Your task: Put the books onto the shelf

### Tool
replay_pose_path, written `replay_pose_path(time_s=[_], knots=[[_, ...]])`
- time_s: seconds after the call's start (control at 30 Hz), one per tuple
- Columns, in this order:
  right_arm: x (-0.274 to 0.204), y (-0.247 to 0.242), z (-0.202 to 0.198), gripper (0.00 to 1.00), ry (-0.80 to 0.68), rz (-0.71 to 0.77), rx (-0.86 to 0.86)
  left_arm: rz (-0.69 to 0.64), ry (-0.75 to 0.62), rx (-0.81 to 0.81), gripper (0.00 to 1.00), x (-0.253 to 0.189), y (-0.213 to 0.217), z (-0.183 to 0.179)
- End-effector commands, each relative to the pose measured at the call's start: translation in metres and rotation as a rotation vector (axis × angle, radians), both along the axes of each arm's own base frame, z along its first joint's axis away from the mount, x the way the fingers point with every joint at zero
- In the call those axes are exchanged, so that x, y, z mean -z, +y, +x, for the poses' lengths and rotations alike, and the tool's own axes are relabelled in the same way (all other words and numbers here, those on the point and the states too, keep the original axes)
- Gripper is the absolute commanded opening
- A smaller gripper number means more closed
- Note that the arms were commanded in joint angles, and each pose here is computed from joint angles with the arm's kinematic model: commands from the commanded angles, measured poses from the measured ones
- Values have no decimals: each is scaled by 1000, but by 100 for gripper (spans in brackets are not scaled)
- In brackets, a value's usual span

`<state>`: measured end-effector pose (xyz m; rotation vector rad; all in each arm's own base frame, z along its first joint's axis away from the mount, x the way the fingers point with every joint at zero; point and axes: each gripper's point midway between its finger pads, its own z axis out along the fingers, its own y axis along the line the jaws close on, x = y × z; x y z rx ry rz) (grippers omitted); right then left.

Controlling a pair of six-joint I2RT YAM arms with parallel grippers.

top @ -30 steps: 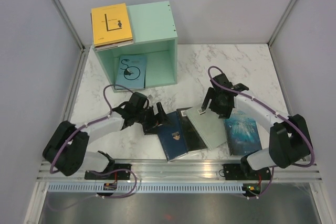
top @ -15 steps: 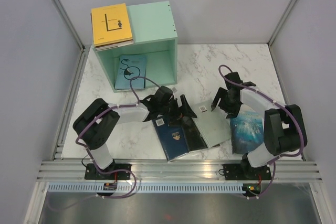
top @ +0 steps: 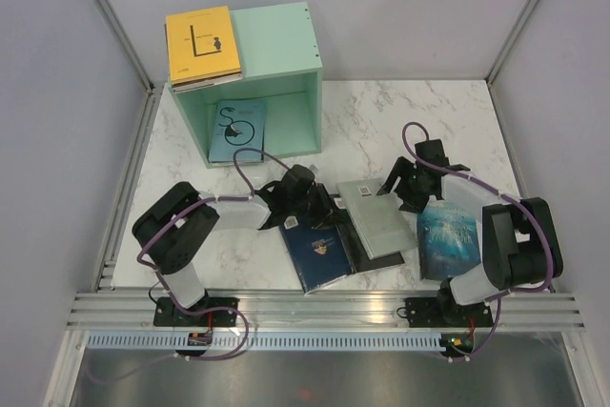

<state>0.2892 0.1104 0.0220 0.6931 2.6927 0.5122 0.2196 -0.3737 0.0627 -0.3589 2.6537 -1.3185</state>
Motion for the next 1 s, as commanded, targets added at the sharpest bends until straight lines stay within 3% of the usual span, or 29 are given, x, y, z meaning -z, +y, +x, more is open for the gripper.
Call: replay_pose_path(time_s=[0.0,0.13,0.43,0.47,0.83,0.97], knots=[[61,-3,-100,81,357,-63,-96,-29,-66,25,2,8,-14,-4],[44,5,-89,82,310,-21,-101,-133,-93,38,2,-10,-21,-7],[-34,16,-36,91,106,5,-101,39,-205,20,2,-54,40,-6],[-39,18,-34,92,95,16,-100,17,-244,3,2,-74,48,-4],[-122,111,-25,98,-203,453,-350,-79,-455,-81,2,-188,140,-12],[-142,151,-43,98,-205,662,-425,-126,-488,-74,2,-208,155,-19]])
